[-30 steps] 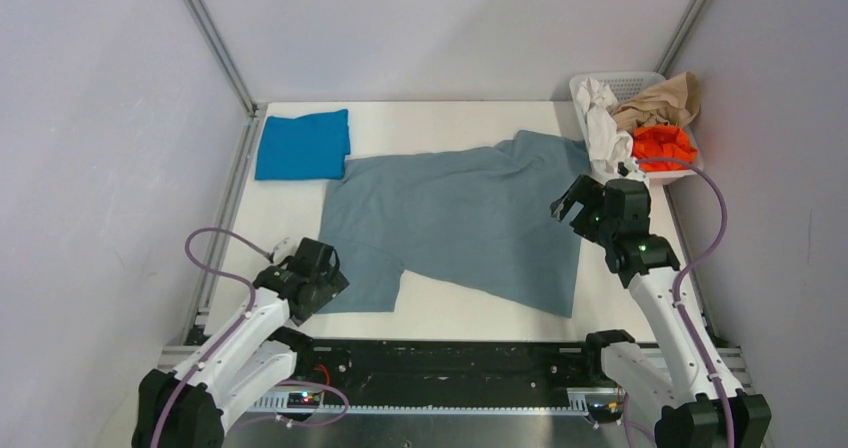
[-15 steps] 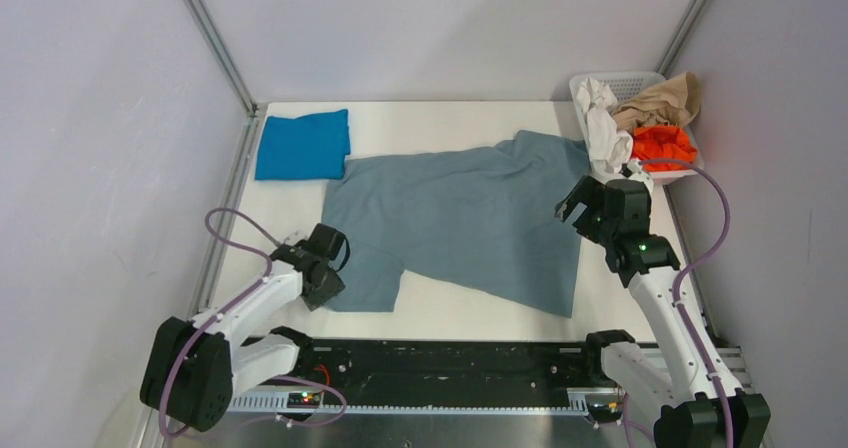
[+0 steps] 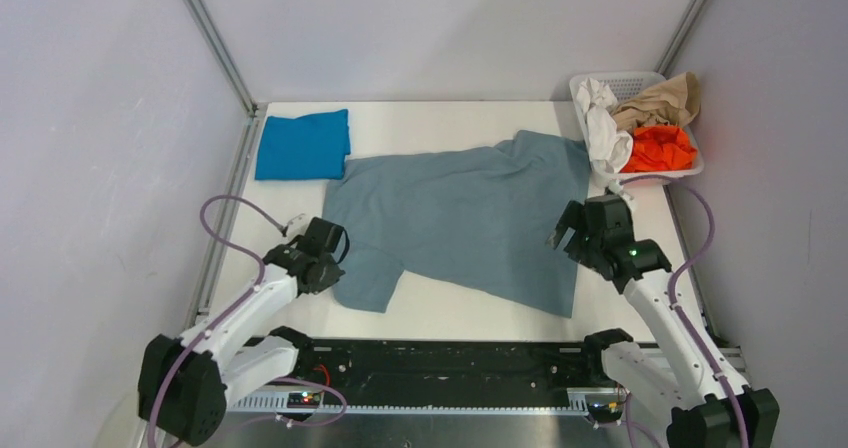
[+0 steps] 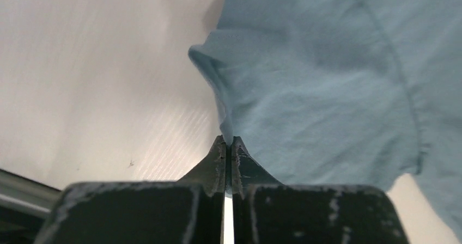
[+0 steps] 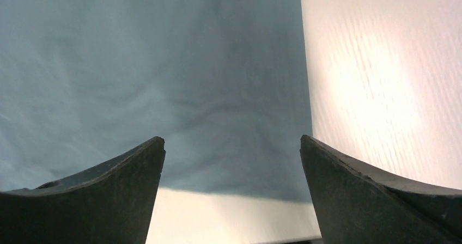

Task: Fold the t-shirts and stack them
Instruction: Flatten out the tshirt

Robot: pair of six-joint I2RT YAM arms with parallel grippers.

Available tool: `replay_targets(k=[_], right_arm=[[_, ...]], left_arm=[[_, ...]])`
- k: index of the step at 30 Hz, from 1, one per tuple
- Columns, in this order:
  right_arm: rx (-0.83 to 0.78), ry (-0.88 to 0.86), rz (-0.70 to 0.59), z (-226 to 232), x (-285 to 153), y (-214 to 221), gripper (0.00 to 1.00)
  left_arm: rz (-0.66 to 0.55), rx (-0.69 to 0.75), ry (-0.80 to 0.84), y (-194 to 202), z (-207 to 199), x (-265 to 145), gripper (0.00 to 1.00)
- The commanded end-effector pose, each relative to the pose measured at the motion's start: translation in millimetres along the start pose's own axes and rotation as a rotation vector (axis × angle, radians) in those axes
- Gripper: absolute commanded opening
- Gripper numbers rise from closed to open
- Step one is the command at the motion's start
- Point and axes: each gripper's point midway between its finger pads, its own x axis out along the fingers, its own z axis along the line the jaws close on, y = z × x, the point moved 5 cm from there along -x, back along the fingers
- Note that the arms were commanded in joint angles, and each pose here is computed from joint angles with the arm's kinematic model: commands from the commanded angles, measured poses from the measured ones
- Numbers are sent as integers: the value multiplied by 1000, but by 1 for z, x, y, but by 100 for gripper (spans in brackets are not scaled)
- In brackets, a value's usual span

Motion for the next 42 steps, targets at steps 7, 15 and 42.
replay_targets(k=[7, 15, 42], right_arm=[[112, 284, 200, -36, -16, 93, 96], [207, 301, 242, -45, 9, 120, 77], [150, 42, 105, -11, 39, 82, 0]], left_arm=[[-180, -60, 152, -17, -4, -15, 0], [-189, -108, 175, -16, -3, -16, 0], [-438, -163, 368, -60, -27, -44, 0]])
